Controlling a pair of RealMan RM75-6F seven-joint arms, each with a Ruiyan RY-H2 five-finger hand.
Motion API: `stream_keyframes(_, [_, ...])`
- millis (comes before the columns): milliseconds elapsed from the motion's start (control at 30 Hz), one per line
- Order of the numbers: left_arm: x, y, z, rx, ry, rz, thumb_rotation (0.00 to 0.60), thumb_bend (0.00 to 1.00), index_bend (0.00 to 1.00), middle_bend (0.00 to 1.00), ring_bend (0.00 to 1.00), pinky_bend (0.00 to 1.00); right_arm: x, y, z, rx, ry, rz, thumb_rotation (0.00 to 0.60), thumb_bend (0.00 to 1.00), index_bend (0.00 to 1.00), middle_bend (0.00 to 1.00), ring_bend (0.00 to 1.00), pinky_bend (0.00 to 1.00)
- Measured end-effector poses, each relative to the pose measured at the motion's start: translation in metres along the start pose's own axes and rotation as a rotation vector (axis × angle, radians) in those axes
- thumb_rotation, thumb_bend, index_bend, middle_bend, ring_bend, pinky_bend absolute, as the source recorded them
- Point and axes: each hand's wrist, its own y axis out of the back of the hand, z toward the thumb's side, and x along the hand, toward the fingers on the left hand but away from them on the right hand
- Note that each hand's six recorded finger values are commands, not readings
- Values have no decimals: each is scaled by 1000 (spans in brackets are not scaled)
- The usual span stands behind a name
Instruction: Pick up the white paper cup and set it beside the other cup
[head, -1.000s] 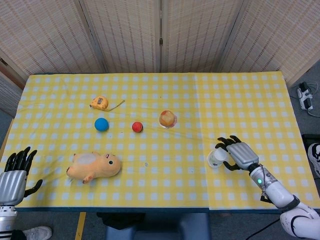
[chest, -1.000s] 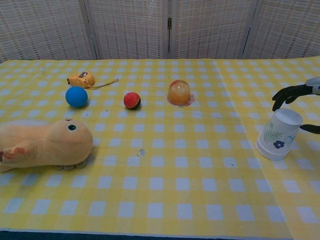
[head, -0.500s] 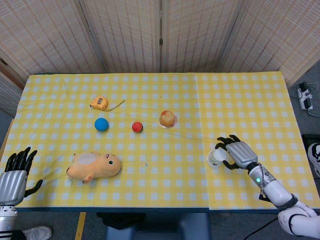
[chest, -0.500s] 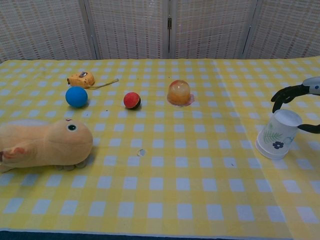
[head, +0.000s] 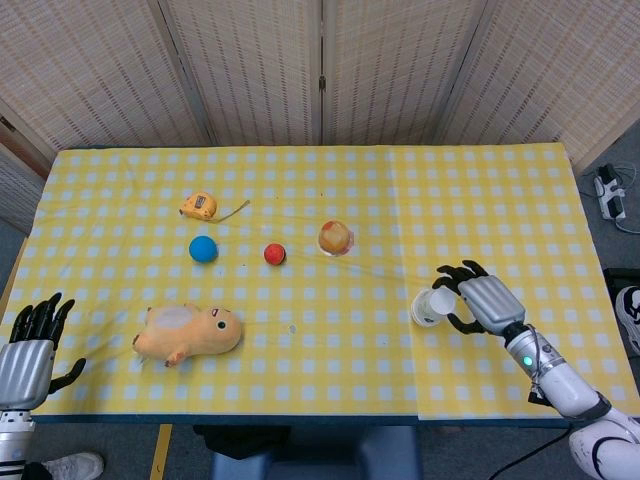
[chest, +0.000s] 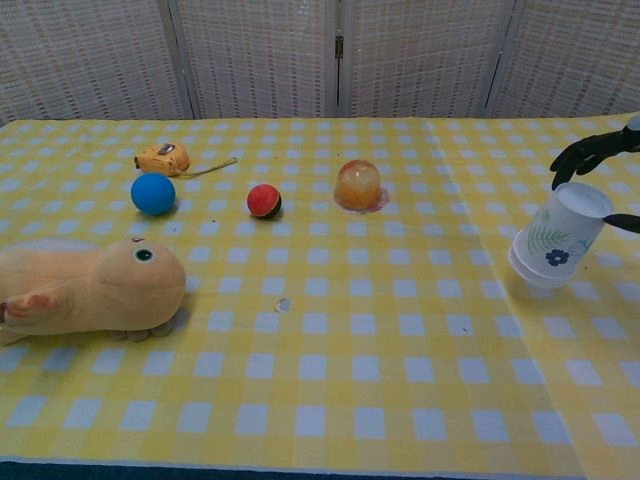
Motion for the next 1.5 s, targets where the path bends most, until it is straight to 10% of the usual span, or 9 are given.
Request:
stream_keyframes(1100, [-1, -3, 5, -3, -11, -17, 600, 316, 27, 0, 0, 0, -28, -18, 13, -210, 31, 190, 600, 492, 346, 162, 174, 62])
stream_keyframes(1500, [0, -3, 7, -7, -17, -19, 600, 316, 27, 0, 0, 0, -26, -8, 12, -262, 59, 132, 600, 493, 345, 166, 185, 64])
